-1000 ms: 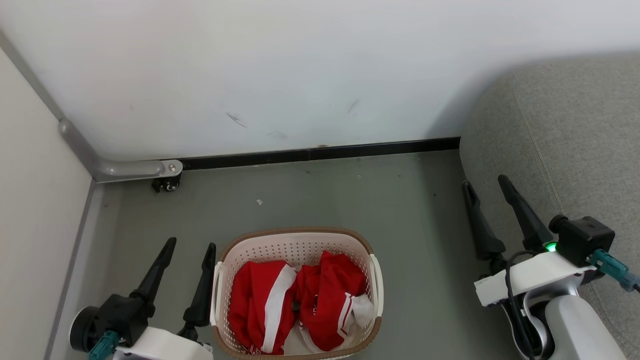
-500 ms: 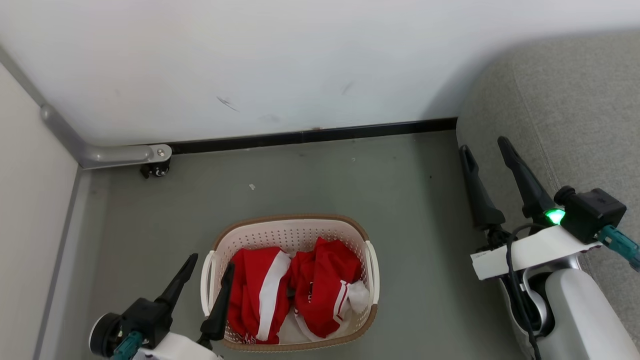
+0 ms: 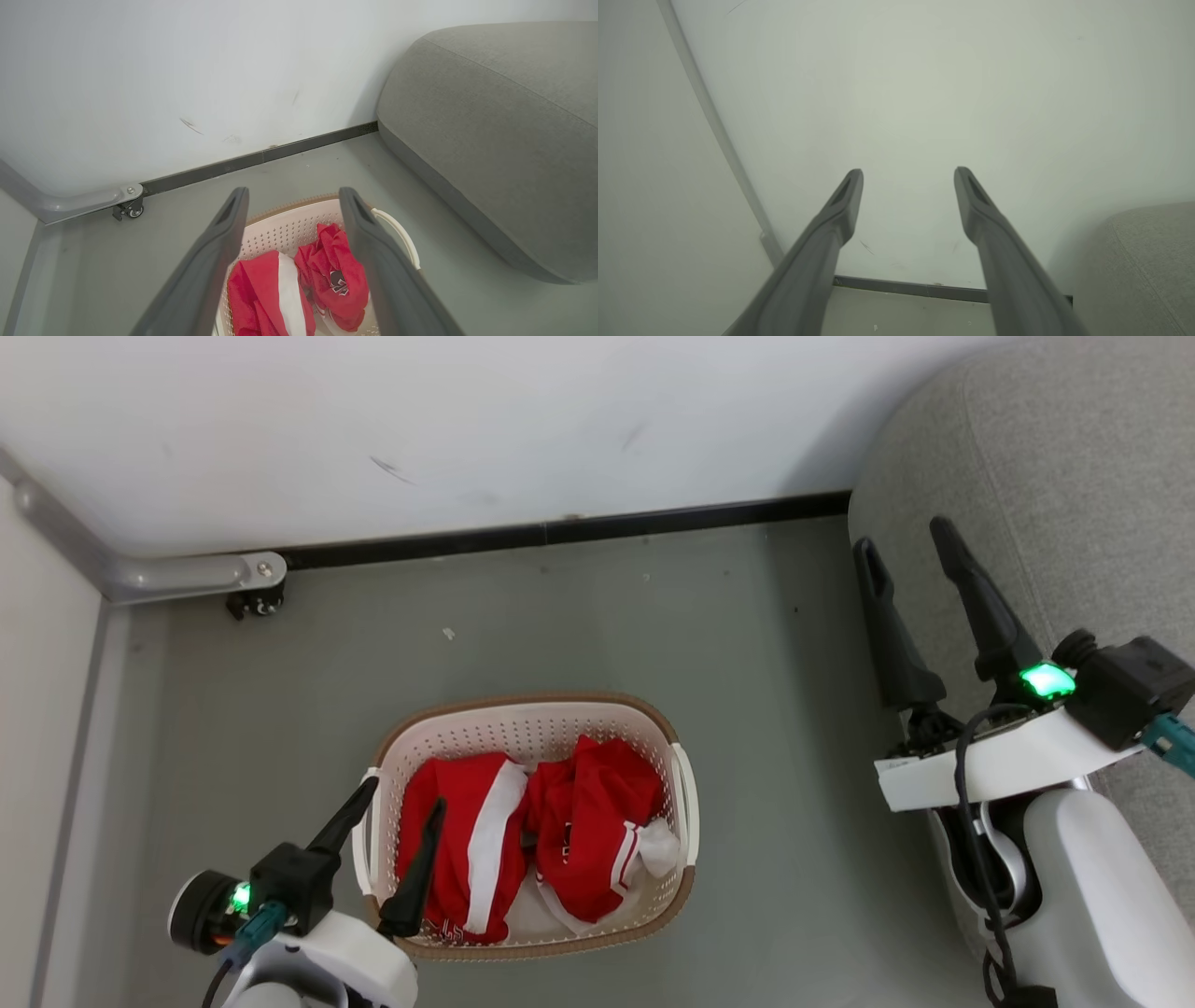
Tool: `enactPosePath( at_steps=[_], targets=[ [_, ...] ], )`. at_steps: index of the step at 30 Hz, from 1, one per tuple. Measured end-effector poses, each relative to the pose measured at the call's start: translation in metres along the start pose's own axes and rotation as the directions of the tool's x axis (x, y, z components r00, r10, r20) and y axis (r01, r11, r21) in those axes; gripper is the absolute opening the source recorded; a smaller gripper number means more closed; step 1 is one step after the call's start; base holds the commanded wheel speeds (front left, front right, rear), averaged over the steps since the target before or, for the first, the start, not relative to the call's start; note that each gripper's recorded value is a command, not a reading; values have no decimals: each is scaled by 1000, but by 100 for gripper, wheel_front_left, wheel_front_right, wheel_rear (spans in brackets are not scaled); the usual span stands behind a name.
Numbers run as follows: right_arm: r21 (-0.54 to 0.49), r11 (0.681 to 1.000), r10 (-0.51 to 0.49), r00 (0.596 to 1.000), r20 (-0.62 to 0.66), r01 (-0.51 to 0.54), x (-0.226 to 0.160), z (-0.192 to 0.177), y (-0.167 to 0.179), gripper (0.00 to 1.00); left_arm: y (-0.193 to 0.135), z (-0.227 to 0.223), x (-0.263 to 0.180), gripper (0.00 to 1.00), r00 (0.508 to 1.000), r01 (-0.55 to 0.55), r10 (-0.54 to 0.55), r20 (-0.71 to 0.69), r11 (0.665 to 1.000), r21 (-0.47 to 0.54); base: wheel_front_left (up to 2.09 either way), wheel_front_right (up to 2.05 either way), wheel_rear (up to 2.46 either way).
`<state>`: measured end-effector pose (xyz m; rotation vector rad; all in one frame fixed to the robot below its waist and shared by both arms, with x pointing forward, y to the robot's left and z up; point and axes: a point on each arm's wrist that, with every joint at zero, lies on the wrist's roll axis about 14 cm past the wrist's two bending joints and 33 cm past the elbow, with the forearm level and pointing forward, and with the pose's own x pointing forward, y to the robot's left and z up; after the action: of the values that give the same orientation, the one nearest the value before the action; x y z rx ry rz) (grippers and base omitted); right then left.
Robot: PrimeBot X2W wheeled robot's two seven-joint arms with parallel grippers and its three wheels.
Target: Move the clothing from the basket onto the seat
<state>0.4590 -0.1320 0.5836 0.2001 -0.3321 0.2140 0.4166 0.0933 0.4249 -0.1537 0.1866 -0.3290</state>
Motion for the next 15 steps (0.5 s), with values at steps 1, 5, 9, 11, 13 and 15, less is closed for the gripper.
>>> enactPosePath(
  at_steps=[1, 5, 9, 11, 13, 15],
  targets=[
    [2, 1000, 0, 1000, 4, 0, 2, 0, -1, 100, -1, -3, 3, 100, 1000, 6, -6, -14, 1000, 6, 0, 0, 0],
    [2, 1000, 0, 1000, 13, 0, 9, -2, -4, 100, -2, -14, 14, 100, 998, 31, -29, -58, 999, 32, 0, 0, 0],
    [-1, 1000, 3, 1000, 14, -3, 17, -7, -6, 100, 0, -25, 24, 100, 994, 47, -42, -103, 998, 45, 0, 0, 0],
    [-5, 1000, 9, 1000, 23, -9, 22, -7, -6, 100, 0, -34, 28, 100, 990, 54, -47, -135, 997, 48, 0, 0, 0],
    [-8, 1000, 16, 999, 37, -16, 27, -6, -6, 100, 0, -44, 30, 100, 985, 57, -49, -167, 997, 43, 0, 0, 0],
    [-11, 1000, 25, 999, 44, -24, 31, -7, -5, 100, 1, -54, 32, 100, 978, 60, -51, -202, 997, 37, 0, 0, 0]
  ],
)
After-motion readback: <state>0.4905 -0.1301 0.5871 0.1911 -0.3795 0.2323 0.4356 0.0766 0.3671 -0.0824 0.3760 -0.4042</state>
